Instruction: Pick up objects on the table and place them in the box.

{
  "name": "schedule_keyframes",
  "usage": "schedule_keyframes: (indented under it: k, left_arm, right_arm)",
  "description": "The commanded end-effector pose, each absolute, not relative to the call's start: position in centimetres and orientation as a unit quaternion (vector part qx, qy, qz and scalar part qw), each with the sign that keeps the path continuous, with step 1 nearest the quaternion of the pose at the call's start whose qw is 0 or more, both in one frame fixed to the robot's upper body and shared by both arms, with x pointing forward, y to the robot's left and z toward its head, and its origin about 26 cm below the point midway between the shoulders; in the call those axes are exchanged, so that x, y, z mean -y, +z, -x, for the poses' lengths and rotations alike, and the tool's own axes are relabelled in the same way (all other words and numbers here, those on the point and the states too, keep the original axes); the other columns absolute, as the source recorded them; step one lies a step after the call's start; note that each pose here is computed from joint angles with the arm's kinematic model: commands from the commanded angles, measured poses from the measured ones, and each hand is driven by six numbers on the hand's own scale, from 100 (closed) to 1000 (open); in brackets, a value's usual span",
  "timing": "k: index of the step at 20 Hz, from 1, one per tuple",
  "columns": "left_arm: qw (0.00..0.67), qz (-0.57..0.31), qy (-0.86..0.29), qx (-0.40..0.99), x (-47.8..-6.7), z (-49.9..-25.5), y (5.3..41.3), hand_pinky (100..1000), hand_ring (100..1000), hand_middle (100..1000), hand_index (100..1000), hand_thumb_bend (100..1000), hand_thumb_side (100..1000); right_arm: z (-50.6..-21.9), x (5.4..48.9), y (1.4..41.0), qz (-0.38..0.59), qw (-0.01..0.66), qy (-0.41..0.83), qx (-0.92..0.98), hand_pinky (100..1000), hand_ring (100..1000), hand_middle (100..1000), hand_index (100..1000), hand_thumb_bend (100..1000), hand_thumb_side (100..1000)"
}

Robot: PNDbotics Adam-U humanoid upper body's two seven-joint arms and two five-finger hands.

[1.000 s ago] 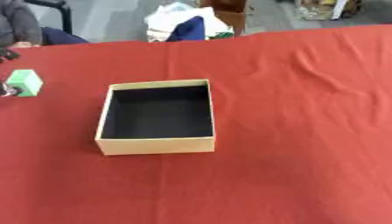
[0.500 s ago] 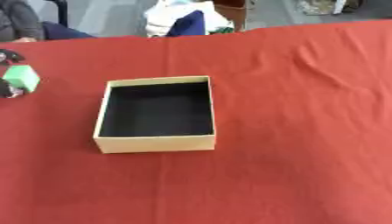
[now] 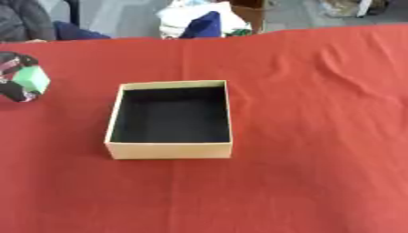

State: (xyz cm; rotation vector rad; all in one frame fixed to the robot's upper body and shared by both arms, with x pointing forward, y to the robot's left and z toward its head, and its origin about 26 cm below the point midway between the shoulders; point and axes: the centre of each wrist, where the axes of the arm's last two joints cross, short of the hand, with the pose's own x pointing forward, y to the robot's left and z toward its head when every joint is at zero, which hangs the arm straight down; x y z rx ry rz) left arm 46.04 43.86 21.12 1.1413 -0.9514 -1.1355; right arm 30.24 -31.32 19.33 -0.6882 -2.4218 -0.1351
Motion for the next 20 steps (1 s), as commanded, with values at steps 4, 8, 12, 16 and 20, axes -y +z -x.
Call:
schedule_keyframes:
  k: [4, 8, 12, 16, 20]
  left_arm:
    - [0.581, -0.522, -0.478, 0.403, -44.6, -45.7, 22.6, 841, 761, 662, 876, 263, 100]
    - [0.575, -0.531, -0.477, 0.400, -44.6, -45.7, 22.6, 841, 761, 662, 876, 263, 100]
    - [0.554, -0.558, -0.462, 0.410, -44.7, -45.5, 24.0, 788, 644, 456, 691, 141, 100]
    - [0.513, -0.572, -0.460, 0.444, -44.1, -45.4, 25.3, 783, 644, 453, 684, 129, 100]
    - [0.454, -0.570, -0.481, 0.488, -42.4, -45.3, 27.7, 786, 650, 456, 687, 126, 100]
  right_arm:
    - [-30.1, 31.4, 20.1, 0.258, 0.293, -0.051, 0.919, 641, 752, 826, 926, 100, 530]
    - [-30.1, 31.4, 20.0, 0.258, 0.293, -0.051, 0.919, 641, 752, 826, 926, 100, 530]
    - [-30.1, 31.5, 20.0, 0.260, 0.294, -0.050, 0.918, 642, 753, 826, 926, 100, 530]
    - [-30.1, 31.5, 20.0, 0.262, 0.293, -0.047, 0.918, 642, 753, 826, 926, 100, 531]
    - [-30.1, 31.6, 20.0, 0.263, 0.293, -0.045, 0.918, 643, 754, 826, 926, 100, 531]
